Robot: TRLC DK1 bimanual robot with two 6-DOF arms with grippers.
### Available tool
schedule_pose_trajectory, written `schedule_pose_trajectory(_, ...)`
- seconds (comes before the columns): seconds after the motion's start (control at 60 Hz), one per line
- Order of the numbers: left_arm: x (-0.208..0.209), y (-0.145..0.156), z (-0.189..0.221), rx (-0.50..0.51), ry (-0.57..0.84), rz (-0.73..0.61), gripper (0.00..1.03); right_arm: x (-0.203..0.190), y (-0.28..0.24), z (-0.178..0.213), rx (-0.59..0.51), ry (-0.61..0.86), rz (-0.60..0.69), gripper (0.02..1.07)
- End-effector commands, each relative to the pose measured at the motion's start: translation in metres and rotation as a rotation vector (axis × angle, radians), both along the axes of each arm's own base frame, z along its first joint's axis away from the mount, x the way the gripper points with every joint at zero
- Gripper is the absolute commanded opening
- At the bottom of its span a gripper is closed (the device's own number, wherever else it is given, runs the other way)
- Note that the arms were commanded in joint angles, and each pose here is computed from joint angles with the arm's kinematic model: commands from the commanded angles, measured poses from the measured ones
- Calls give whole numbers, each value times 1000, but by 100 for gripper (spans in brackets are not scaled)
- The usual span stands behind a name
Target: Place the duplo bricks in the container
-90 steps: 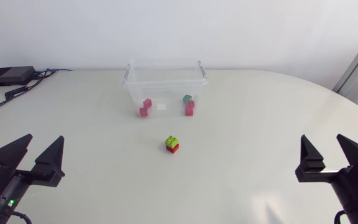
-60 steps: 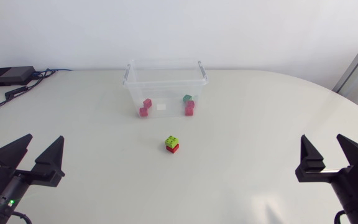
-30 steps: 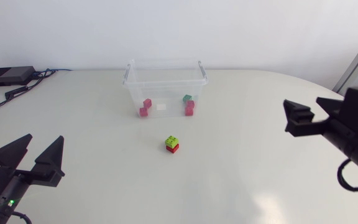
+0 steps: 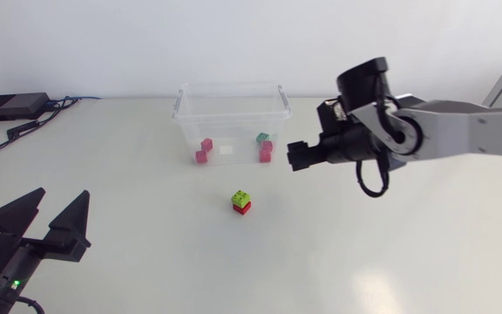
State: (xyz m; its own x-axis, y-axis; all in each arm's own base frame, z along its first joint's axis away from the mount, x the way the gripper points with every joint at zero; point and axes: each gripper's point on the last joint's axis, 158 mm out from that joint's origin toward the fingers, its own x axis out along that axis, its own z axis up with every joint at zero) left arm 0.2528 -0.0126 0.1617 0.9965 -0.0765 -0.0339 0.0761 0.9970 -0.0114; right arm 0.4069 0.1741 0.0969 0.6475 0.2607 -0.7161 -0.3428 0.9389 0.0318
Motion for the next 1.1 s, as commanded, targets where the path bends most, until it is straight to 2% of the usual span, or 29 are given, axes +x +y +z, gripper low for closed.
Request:
schedule_pose_trajectory(0.0,0,-1,-4,-21,-2,-1,99,10,24,-12,-32,54,81,102)
schedule_pose_trajectory(0.083,0,-1,-4,-21,-2,-1,99,3,50,-18,-41,99,247,102)
schedule_pose_trajectory(0.15,0,-1,-4,-21,-2,-1,99,-2,68,-26,-99,130,365,102)
schedule_pose_trajectory(0.367,0,-1,-4,-21,-4,-1,99,-7,110,-53,-220,282,513,102)
schedule_pose_trajectory(0.633,0,-1,-4,-21,-2,-1,99,-5,129,-69,-340,428,609,102)
schedule_pose_trajectory(1.083,0,-1,-4,-21,-2,-1,99,-29,134,-92,-419,542,666,102)
